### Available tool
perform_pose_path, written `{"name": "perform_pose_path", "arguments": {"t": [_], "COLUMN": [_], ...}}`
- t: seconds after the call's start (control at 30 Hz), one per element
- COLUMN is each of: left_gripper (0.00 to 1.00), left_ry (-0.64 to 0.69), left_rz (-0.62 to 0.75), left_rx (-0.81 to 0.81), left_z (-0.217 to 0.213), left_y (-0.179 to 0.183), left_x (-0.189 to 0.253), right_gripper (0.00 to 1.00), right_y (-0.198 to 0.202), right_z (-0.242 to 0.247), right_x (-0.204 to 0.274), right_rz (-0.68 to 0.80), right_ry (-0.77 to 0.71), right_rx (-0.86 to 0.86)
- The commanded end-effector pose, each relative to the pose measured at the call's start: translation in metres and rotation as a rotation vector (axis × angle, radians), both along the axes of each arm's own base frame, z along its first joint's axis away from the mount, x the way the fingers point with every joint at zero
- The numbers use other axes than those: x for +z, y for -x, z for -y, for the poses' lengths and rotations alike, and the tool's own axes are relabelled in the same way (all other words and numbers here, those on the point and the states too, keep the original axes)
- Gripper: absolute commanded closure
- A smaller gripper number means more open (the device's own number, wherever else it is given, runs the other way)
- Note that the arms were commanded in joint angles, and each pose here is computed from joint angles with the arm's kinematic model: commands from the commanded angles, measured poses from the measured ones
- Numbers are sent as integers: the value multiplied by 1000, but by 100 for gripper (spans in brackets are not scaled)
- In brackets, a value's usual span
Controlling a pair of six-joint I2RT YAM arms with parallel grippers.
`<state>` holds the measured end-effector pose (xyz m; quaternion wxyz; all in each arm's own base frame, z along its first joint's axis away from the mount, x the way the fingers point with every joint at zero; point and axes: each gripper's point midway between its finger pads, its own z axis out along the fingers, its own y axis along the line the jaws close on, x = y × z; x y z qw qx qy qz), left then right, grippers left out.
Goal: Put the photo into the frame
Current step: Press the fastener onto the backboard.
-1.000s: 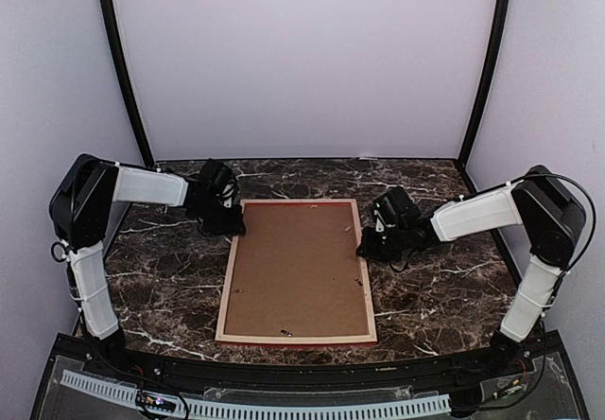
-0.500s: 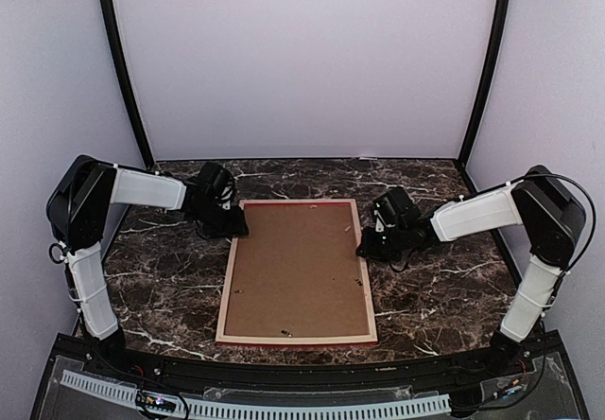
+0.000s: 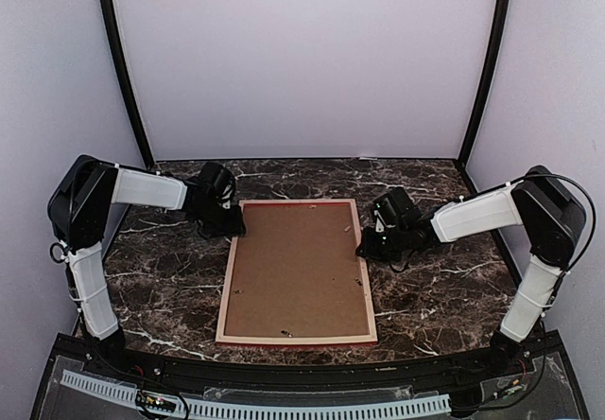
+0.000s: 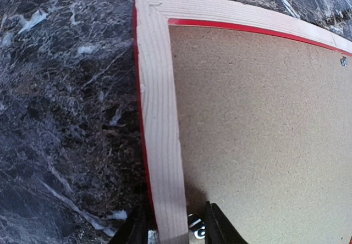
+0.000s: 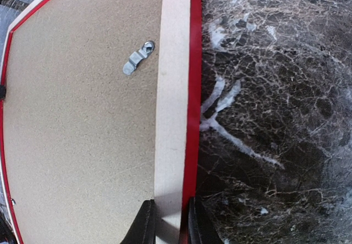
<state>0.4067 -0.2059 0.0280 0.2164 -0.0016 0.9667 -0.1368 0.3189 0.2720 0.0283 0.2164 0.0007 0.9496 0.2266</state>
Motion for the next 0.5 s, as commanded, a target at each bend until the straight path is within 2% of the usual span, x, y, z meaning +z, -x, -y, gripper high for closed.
{"name": "perform_pose_path", "arguments": {"t": [0.0,0.13,0.3,0.4,0.47], "left_gripper": [66,71,75,75,69], "left_ry": [-41,-40,44,123,141], "left_rz": [-2,-19,-36,-27,-25], "left_rx": [29,35,57,87,95], "left_z": [-8,-9,-2,4,5], "left_y": [-3,1,11,15,14], "left_x": [-9,-13,-11,-6,-4], "right_gripper": [89,90,92,93,93], "right_y": [18,18,19,18,19], "right_z": [1,3,6,6,5], "right_x": [-21,-19,-17,-16,-15], "right_rz": [-77,-71,-57,-49,-46], "right_ry": [-2,-4,-18,-31,-36], "right_rx": [29,14,-16,-32,-33]}}
